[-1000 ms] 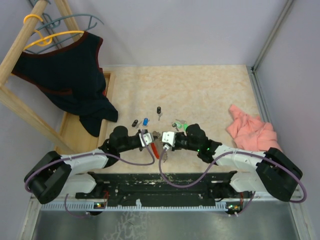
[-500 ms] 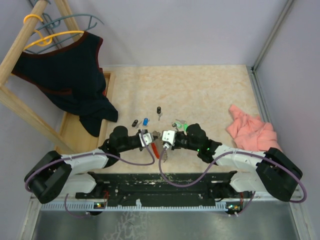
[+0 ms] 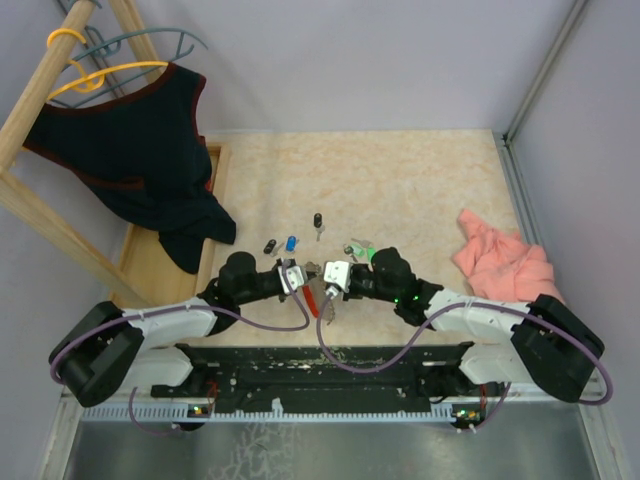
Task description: Put the keys on the keyring
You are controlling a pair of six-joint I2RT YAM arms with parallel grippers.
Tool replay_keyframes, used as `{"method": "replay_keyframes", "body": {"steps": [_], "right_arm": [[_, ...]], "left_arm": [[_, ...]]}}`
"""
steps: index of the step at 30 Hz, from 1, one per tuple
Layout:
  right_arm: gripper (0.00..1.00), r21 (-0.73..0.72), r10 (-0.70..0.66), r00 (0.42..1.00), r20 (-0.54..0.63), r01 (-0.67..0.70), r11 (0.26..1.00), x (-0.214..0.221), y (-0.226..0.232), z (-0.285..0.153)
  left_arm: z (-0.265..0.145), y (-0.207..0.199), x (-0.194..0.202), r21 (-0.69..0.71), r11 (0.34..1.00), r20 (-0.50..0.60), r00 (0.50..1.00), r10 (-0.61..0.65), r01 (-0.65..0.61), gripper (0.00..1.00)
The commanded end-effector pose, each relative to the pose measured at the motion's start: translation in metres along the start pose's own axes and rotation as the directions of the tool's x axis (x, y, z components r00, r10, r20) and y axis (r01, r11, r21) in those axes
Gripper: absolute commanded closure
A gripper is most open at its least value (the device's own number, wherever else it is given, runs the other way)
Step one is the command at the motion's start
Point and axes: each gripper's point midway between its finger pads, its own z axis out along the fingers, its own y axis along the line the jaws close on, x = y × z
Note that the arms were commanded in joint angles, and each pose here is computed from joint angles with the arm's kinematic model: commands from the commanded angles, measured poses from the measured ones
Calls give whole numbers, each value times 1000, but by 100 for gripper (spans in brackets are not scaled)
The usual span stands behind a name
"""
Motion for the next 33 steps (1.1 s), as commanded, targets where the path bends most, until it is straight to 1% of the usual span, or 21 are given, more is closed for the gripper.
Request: {"method": "replay_keyframes", "body": {"steps": [1, 12, 19, 33], "right_arm": [[100, 11, -5, 997, 72, 4, 1000, -26, -10, 6], [100, 21, 1, 996, 86, -3, 1000, -30, -12, 7], [100, 43, 6, 998, 70, -9, 999, -26, -16, 6], [100, 27, 14, 996, 84, -17, 999, -30, -14, 7]], "left_arm": [[3, -2, -10, 11, 1000, 45, 999, 13, -13, 99], [3, -2, -10, 15, 1000, 48, 999, 12, -13, 99], [3, -1, -10, 9, 1000, 46, 999, 12, -12, 99], [4, -3, -11, 20, 1000, 52, 999, 13, -14, 99]]}}
